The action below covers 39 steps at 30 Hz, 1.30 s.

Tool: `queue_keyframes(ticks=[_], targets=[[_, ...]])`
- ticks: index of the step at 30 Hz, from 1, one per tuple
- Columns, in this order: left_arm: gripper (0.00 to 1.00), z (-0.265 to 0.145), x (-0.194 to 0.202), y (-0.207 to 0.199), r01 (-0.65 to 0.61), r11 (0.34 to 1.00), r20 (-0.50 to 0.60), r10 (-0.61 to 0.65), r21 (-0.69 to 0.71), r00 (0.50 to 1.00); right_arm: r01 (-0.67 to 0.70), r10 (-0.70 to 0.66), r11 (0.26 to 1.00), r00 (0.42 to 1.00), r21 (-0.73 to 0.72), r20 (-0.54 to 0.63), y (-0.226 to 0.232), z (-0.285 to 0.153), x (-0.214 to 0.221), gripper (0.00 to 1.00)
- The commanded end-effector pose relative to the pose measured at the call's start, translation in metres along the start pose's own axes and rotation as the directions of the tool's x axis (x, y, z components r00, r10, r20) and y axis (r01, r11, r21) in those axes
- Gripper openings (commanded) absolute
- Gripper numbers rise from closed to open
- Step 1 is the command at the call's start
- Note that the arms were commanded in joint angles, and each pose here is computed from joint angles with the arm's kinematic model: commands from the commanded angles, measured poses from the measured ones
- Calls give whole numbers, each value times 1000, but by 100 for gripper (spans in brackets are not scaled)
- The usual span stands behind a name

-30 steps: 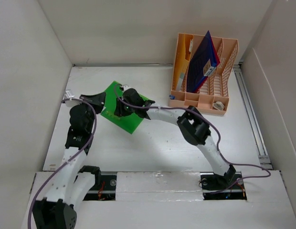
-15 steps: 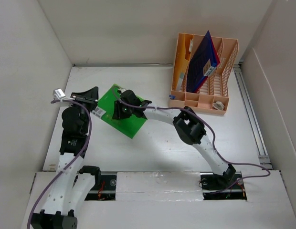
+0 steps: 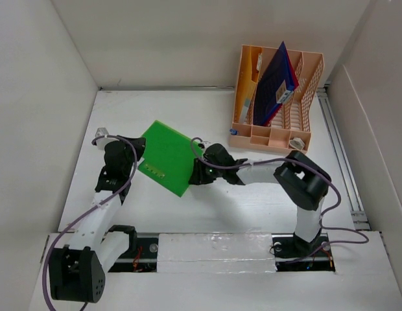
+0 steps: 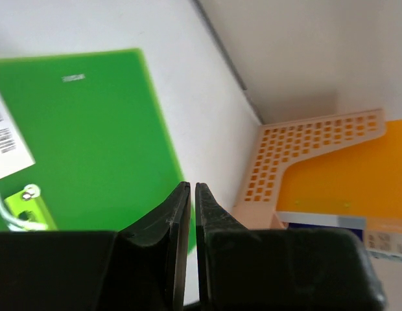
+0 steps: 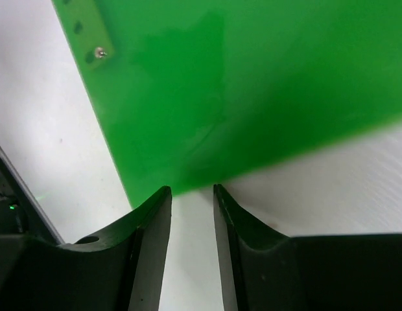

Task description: Organize the desk

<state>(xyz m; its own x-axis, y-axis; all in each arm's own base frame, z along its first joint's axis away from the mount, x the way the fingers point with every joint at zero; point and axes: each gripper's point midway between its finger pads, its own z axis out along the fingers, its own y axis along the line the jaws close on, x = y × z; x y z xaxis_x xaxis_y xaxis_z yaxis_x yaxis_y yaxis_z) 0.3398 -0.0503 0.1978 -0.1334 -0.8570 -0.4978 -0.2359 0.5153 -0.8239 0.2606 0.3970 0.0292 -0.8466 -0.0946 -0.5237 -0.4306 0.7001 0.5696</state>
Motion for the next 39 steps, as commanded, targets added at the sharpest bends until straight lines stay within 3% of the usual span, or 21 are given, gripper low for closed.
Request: queue_keyframes(ticks=[1, 3, 7, 9, 12, 14, 16, 20, 23, 29, 31, 33, 34, 35, 36, 39], targets=[[5, 8, 4, 22, -19, 998, 23, 20, -64, 1000, -11, 38, 973, 993, 229, -112, -70, -21, 53, 39], [6, 13, -2, 40, -18, 991, 76, 28, -135, 997, -7, 25, 978, 996, 207, -85, -61, -31, 45, 42], [8, 27, 10, 55, 6, 984, 56, 3, -177, 998, 55, -57, 984, 998, 167, 7, -22, -48, 12, 51], [10, 34, 4, 57, 7, 979, 84, 11, -205, 996, 127, -124, 977, 992, 170, -29, -4, -47, 22, 55], [29, 51, -13, 39, -11, 975, 122, 38, -222, 992, 193, -177, 962, 979, 195, -98, 3, -34, 36, 60], [33, 63, -18, 57, -10, 950, 115, 48, -311, 992, 165, -146, 977, 980, 138, -139, 9, -27, 55, 62], [44, 72, -32, 75, 29, 921, 137, 27, -388, 990, 127, -114, 985, 987, 119, -110, 10, -19, 56, 64], [54, 84, -50, 111, 179, 895, 166, -120, -408, 979, 90, -84, 991, 994, 98, -69, 8, -5, 44, 67], [55, 93, -66, 123, 150, 872, 209, -56, -466, 976, 65, -62, 997, 997, 43, -54, 21, -1, 40, 67], [48, 119, -44, 160, 41, 782, 54, -9, -621, 999, 8, -7, 998, 1000, 58, -15, 7, -8, 29, 67], [36, 121, -37, 166, 22, 790, 32, -2, -613, 999, -5, 5, 999, 1000, 42, -5, 7, -11, 27, 63], [13, 122, -40, 165, 25, 797, 48, 5, -603, 999, -24, 23, 998, 1000, 50, 9, -2, -16, 23, 53], [7, 123, -43, 162, 15, 804, 51, 19, -595, 999, -25, 24, 999, 1000, 45, 9, -2, -16, 24, 49], [0, 126, -47, 159, -10, 805, 39, 41, -593, 998, -46, 45, 998, 999, 54, 11, -12, -18, 23, 34], [0, 126, -45, 162, -12, 800, 34, 41, -599, 999, -46, 46, 998, 999, 49, 7, -11, -18, 24, 34], [0, 126, -34, 173, -43, 770, -26, 34, -637, 999, -72, 71, 996, 997, 56, 19, -21, -21, 21, 18]])
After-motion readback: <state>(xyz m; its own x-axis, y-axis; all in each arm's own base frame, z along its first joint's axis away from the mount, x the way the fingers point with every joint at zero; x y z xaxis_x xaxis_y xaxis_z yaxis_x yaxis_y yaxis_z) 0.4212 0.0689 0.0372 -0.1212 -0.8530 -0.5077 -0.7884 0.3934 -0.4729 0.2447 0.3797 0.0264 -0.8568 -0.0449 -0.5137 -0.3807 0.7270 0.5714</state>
